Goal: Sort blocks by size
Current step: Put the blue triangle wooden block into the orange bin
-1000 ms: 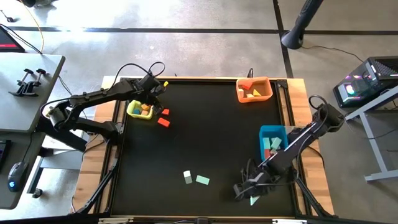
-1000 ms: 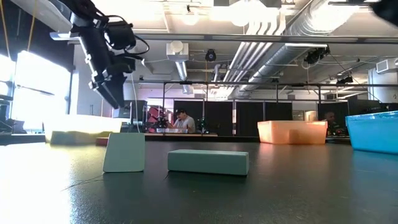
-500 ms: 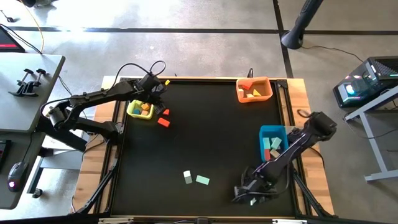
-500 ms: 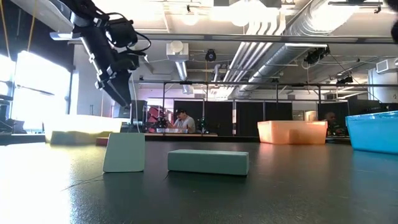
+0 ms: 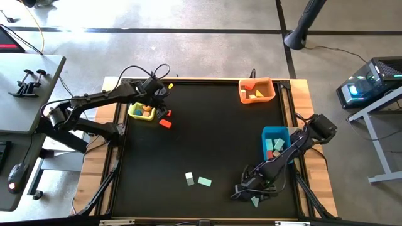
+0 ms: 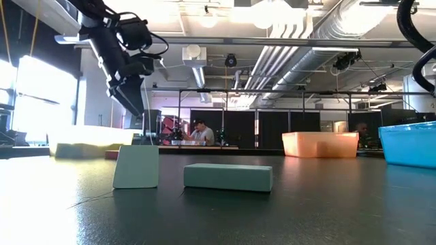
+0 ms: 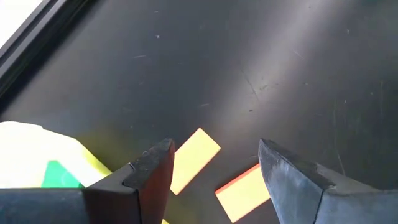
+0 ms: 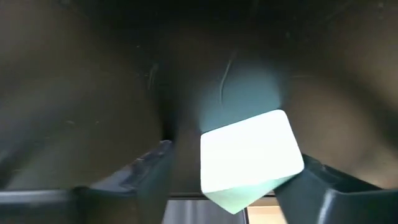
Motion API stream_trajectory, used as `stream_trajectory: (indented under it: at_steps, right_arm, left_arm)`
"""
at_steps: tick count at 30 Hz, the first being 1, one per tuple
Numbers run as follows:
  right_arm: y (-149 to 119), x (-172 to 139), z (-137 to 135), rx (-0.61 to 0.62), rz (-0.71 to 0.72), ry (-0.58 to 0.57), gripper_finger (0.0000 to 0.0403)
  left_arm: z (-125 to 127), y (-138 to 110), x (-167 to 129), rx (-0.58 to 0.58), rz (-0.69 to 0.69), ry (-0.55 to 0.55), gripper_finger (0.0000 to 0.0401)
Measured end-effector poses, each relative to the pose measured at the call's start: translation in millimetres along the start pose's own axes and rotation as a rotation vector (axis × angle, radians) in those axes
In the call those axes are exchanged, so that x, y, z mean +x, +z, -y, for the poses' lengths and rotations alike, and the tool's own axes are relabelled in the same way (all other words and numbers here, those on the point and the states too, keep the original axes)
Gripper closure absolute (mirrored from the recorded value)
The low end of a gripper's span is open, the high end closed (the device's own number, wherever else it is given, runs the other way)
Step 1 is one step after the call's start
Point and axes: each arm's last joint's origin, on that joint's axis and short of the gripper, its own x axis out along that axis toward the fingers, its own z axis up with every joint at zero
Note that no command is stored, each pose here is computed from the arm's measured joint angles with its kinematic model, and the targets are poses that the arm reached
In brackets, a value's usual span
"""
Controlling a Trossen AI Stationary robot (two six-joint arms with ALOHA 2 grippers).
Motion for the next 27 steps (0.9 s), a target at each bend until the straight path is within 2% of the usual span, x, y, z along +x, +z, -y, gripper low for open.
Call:
stream_trajectory:
  at_steps: [7,11,13,19,22,27]
  right_arm:
    - [-2.1,2.0,6.5,-0.024,0.013,-0.038,0.0281]
    - [-5.1,0.4,4.7,-0.069,0.013,-0.03,0.0282]
    - [-5.0,-5.1,-0.7,-0.097,0.036,0.008,0.0282]
    - [7.2,-53.7,-31.0,-0.138,0.236,0.326,0.0282]
    - [25.5,-89.9,-42.2,-0.165,0.386,0.472,0.0282]
    - [72.7,-169.4,-51.5,-0.162,0.702,0.697,0.0281]
  left_arm:
    - [1.0,0.9,0.0,0.004,0.009,-0.002,0.0181]
    - [1.0,0.9,0.0,0.003,0.009,-0.002,0.0181]
    - [1.0,0.9,0.0,0.004,0.009,-0.002,0.0181]
    - [1.0,0.9,0.0,0.004,0.009,-0.002,0.0181]
    - [1.0,0.9,0.0,0.004,0.009,-0.002,0.0181]
    - [1.4,1.0,0.0,-0.006,0.01,-0.018,0.0181]
